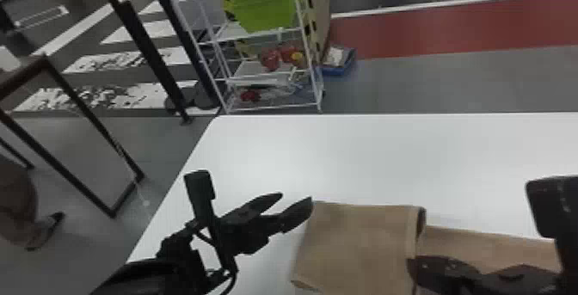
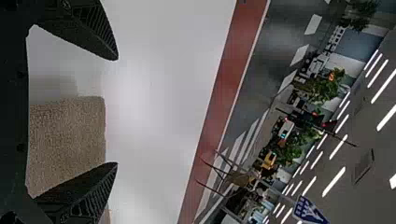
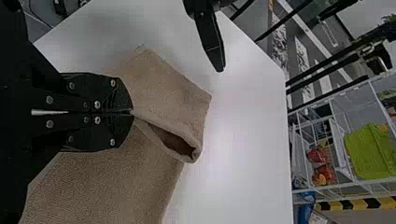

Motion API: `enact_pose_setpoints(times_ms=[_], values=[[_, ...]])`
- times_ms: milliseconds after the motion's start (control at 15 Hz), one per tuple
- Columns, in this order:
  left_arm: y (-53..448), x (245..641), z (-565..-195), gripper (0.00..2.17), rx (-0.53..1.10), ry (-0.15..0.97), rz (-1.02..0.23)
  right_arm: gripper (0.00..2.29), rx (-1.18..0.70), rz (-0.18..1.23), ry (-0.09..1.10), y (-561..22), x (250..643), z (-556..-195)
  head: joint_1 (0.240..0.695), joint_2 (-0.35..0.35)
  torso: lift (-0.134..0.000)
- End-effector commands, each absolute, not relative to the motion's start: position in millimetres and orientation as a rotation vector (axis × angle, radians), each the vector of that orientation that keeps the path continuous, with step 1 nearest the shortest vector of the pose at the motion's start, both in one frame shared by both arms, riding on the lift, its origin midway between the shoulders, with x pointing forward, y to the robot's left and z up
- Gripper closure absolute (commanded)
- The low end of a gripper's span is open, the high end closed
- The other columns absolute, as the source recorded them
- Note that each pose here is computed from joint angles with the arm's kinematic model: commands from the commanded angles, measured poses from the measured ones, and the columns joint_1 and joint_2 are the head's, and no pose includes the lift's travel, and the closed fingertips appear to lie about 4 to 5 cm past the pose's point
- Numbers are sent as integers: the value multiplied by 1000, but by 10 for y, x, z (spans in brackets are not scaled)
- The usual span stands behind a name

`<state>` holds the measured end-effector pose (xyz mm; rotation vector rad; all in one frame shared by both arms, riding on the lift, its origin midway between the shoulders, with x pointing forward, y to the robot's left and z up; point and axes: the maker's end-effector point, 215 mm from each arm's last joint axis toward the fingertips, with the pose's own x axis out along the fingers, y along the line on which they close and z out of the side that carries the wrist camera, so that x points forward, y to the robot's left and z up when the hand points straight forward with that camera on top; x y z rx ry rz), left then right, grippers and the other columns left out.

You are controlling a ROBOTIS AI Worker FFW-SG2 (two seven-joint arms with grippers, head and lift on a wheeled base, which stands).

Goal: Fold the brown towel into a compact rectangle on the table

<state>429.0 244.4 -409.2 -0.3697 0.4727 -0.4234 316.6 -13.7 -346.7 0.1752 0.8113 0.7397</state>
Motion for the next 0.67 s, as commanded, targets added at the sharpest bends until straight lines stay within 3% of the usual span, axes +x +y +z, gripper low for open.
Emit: enact_pose_setpoints(times_ms=[0,600], values=[[2406,4274,-4095,83,-363,477,-428,1328,210,710,777,-382,3197,-3323,695,346,-122],[2189,4297,-4162,83,-310,503,-407,1328,382,665,669,-1330,3262,-2943,695,205,-122]])
